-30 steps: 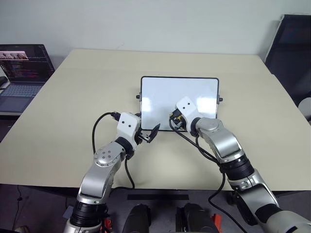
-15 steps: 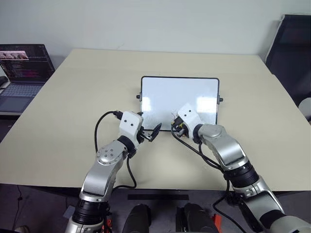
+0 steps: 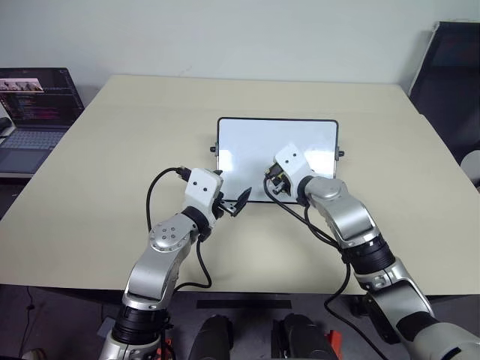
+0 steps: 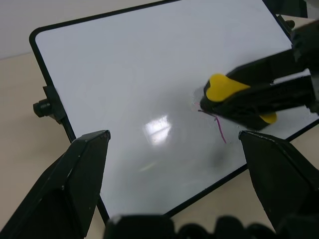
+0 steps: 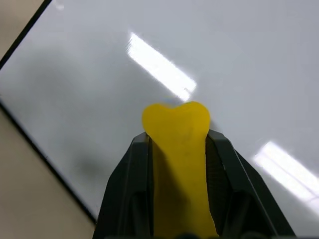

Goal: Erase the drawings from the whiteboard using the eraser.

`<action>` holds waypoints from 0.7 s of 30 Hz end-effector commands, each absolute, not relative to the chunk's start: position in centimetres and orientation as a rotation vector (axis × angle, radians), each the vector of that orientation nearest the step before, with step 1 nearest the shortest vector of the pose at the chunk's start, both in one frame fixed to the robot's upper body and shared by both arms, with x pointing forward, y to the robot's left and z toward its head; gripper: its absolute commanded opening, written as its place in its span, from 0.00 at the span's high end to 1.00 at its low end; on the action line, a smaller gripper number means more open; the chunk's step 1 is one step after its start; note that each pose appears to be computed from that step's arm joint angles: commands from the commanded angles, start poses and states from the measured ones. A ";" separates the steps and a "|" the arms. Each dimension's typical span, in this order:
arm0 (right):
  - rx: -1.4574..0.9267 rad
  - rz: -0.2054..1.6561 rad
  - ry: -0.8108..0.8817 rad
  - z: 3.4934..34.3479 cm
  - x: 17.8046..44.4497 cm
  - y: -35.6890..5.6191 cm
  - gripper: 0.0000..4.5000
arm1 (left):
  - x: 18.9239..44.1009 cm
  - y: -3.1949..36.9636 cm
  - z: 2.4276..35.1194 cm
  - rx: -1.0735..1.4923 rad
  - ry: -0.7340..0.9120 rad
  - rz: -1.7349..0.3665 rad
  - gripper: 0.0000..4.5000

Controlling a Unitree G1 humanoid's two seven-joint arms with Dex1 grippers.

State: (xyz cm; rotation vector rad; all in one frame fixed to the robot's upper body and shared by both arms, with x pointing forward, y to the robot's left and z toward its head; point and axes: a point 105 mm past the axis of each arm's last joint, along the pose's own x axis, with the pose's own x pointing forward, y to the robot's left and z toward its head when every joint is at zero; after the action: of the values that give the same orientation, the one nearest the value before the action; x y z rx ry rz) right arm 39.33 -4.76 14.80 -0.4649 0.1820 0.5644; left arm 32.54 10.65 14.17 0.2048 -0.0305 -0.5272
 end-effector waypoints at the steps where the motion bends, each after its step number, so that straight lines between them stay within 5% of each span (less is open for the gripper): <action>1: -0.464 0.548 0.121 16.3 39.8 -4.5 0.76 | 32.3 10.3 15.8 0.205 -0.095 -0.534 0.00; 13: -0.612 0.724 0.318 10.6 37.4 -3.8 0.76 | 32.5 10.9 15.9 0.210 -0.101 -0.504 0.00; 21: -0.600 0.667 0.289 11.9 38.6 -5.0 0.76 | 32.8 10.9 15.9 0.208 -0.104 -0.500 0.00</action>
State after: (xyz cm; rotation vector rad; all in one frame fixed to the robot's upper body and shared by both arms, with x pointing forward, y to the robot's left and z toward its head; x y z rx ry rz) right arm 37.40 -2.94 11.82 -0.6014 0.2682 0.7601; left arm 32.78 11.18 14.36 0.2054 -0.0374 -0.4995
